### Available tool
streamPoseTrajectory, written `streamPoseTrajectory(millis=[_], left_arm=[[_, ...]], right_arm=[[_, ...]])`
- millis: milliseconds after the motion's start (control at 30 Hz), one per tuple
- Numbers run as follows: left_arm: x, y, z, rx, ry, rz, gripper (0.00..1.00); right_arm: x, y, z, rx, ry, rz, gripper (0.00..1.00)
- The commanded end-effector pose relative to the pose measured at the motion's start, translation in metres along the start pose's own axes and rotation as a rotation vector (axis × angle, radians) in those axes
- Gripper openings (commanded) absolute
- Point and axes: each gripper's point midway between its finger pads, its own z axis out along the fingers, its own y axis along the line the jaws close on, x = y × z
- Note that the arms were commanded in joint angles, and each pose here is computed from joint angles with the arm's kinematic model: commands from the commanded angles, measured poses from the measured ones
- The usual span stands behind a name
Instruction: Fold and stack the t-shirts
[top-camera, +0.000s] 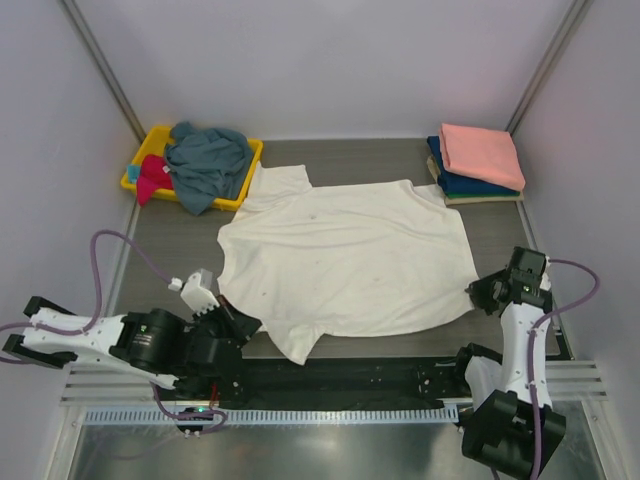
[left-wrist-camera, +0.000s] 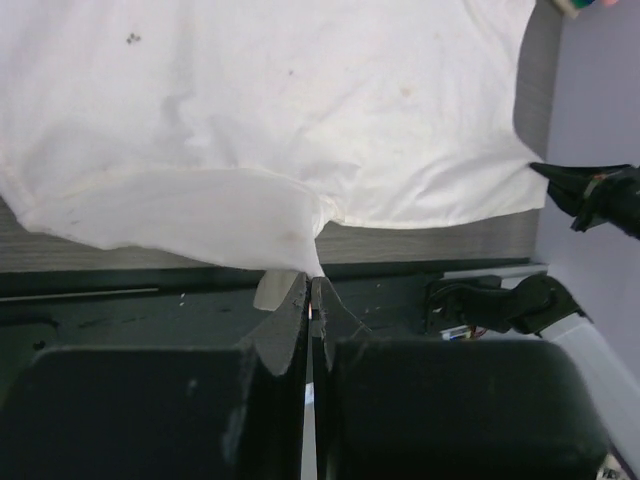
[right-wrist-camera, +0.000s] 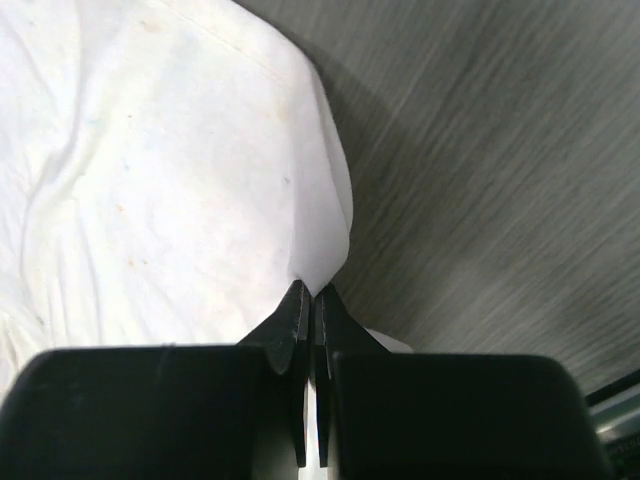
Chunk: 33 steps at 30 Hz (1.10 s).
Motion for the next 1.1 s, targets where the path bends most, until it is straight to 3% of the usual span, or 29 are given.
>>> streamPoseTrajectory(millis=[0,100,133,167,233,267,400,433,567,1067], left_arm=[[-0.06,0.023,-0.008,-0.078,-0.216,0.211,0.0],[-0.072,0.005,-0.007,-0.104,-0.268,0.299,0.0],[-0.075,0.002,-0.006,-0.134,-0.262,0.421,0.0],[-0.087,0.008,0.001,-0.222,-0.284,0.437,0.0],[-0.08,-0.002,0.022,-0.266,-0.216,0.451,0.0],[-0.095,0.01,0.031,-0.348,-0.214,0.504,0.0],[-0.117,-0.001,0.066,-0.306,-0.175,0.413,0.0],[-0.112,-0.002,0.077,-0.295,-0.109,0.398,0.0],[-0.151,0.01,0.103,-0.348,-0.099,0.313,0.0],[-0.233,0.029,0.186,-0.484,-0.038,0.318,0.0]], right_arm=[[-0.022,0.037,-0.005,-0.113,-0.035,-0.038,0.01],[-0.031,0.05,0.003,-0.116,-0.008,-0.045,0.01],[-0.033,0.054,0.004,-0.123,-0.003,-0.048,0.01],[-0.033,0.055,0.01,-0.11,0.018,-0.049,0.01],[-0.043,0.068,0.009,-0.134,0.006,-0.058,0.01],[-0.046,0.071,0.009,-0.142,0.002,-0.06,0.01],[-0.061,0.089,0.01,-0.163,-0.015,-0.063,0.01],[-0.064,0.092,0.011,-0.162,-0.019,-0.065,0.01],[-0.071,0.1,0.023,-0.153,0.001,-0.058,0.01],[-0.077,0.158,0.079,-0.145,0.069,-0.059,0.01]])
